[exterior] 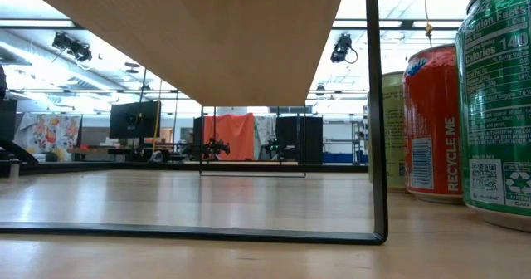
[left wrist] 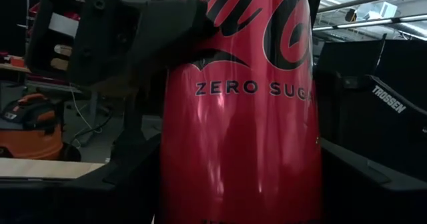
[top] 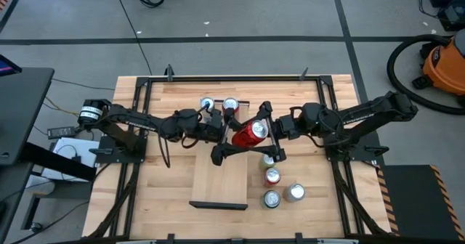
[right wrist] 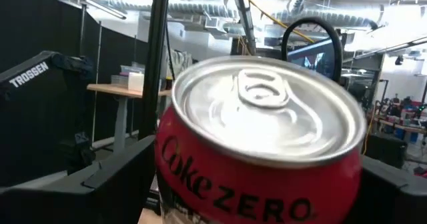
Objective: Place canned beverage on shelf
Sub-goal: Put the red black soda can on the shelf
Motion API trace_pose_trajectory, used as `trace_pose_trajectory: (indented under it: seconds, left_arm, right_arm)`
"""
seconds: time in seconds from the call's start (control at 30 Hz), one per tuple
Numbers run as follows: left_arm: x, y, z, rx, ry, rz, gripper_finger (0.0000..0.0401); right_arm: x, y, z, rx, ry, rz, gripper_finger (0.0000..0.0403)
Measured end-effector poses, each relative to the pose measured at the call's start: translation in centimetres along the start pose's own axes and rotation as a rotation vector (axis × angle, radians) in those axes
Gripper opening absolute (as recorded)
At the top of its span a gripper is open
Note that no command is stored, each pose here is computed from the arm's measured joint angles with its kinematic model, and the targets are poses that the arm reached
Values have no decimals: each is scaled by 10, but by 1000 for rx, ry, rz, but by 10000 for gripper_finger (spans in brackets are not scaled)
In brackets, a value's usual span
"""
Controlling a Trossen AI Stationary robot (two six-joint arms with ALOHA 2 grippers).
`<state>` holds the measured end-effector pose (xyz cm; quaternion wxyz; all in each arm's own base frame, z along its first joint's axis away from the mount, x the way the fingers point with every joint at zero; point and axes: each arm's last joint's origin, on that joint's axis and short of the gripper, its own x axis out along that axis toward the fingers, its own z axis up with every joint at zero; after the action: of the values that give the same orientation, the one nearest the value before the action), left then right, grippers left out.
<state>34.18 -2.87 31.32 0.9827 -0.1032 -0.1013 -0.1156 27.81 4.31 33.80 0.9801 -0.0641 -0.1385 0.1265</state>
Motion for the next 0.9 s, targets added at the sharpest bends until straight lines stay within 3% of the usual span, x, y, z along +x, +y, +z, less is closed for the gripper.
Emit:
trace_pose_trajectory:
  seconds: [0.53,0.9]
  left_arm:
    - [0,3,-4,79,42,56,314]
    - [0,3,-5,95,45,57,314]
  right_arm:
    - [-1,-1,-3,2,55,-78,323]
    - [-1,1,-4,3,66,-93,318]
